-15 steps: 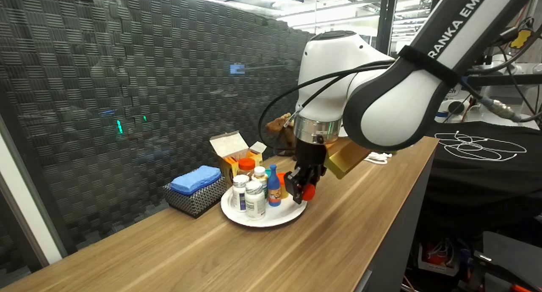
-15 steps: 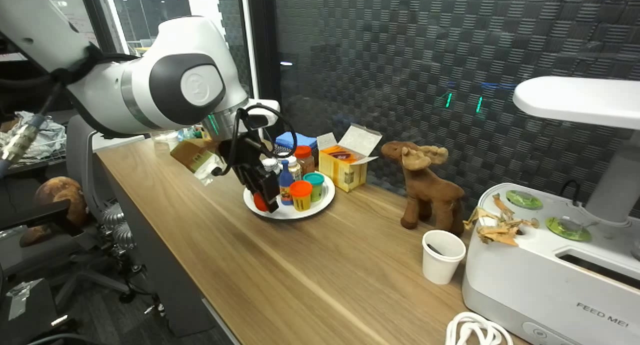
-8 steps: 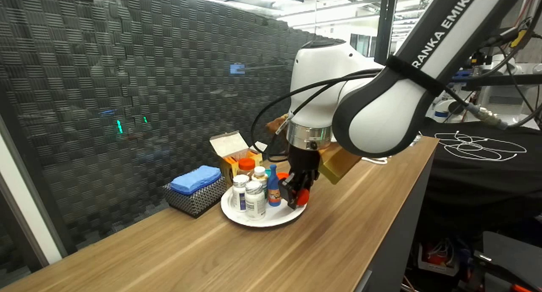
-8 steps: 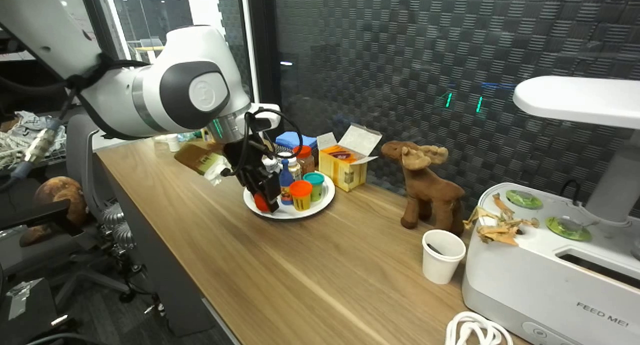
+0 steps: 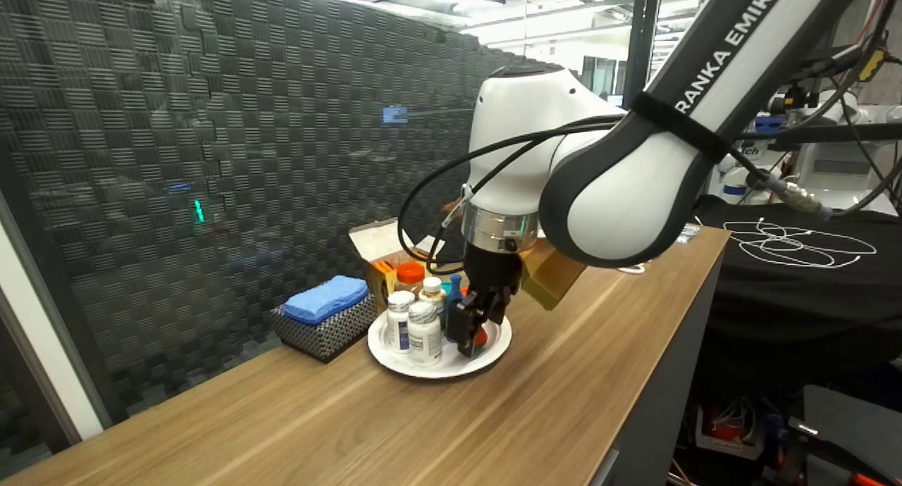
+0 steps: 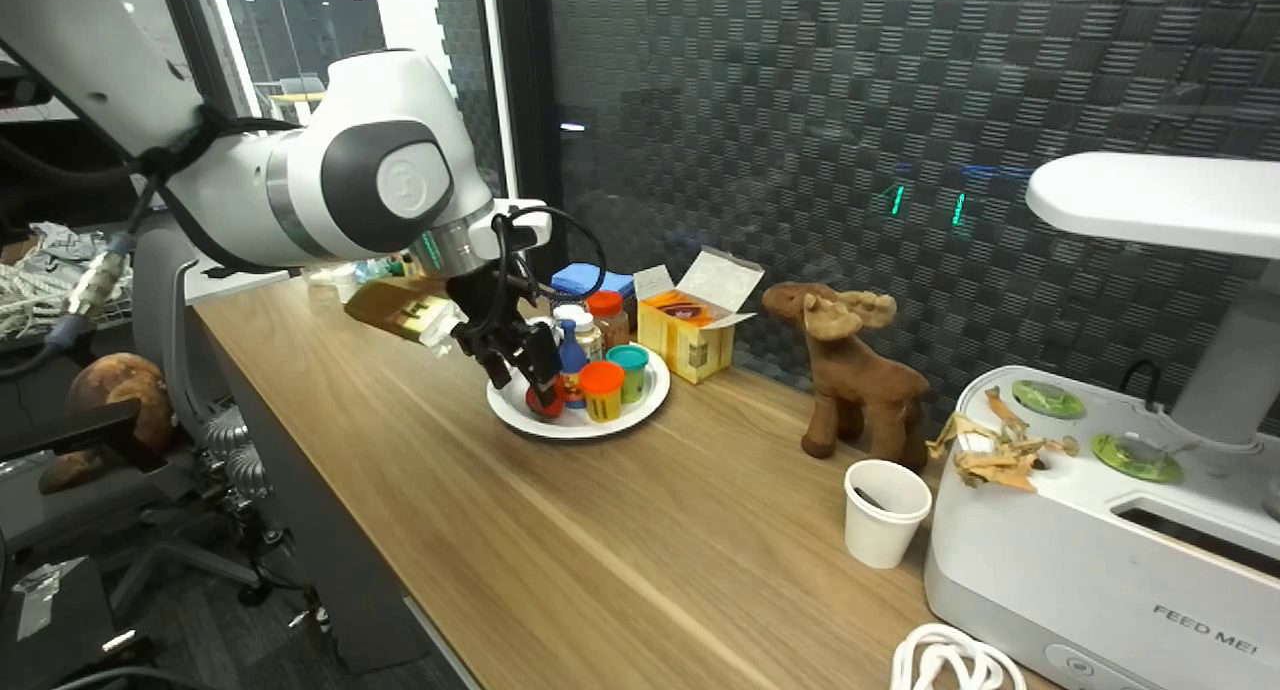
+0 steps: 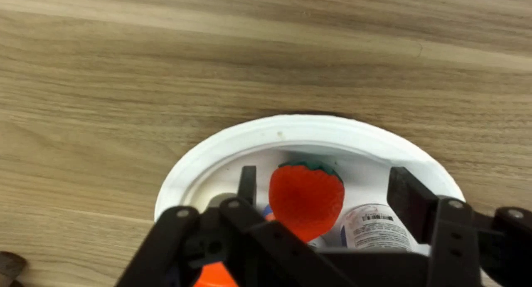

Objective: Put all the bottles and the orange ball in the plate

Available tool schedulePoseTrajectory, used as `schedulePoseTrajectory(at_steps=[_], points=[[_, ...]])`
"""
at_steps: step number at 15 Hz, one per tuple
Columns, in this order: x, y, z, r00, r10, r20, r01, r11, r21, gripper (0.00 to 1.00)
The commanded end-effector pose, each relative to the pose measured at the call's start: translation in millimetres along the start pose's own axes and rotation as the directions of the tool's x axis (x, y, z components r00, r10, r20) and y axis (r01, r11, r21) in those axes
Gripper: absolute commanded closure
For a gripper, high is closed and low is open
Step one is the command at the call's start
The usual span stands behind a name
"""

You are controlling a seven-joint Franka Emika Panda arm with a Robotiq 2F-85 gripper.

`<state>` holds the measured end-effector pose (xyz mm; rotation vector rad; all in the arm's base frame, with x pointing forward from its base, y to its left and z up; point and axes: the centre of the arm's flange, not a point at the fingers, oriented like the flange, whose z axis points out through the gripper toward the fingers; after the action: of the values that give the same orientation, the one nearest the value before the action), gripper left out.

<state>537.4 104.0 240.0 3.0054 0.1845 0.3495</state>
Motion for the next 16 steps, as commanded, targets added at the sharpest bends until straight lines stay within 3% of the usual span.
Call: schedulePoseTrajectory(at_steps=[1,4,7,10,15,16], points=[[-5.4,-9.3,-15.6,0.998,-0.062,-0.025,0.062,0.998,-0.006,0.0],[-17.2,-9.5,-30.1,0.998,-0.069,0.013,0.069,0.998,-0.004,0.0],[-26.7,-1.6,-57.8,0.988,-0.02,0.15,0.014,0.999,0.038,0.0],[-18.5,16.6,-99.3,0.952,0.005,0.307,-0.056,0.986,0.156,0.0],[-6.2,32.6,-183.0,0.922,-0.119,0.369,-0.01,0.944,0.33,0.0],[-16.6,25.1,-145.2,0.927,-0.078,0.366,-0.031,0.959,0.283,0.0]])
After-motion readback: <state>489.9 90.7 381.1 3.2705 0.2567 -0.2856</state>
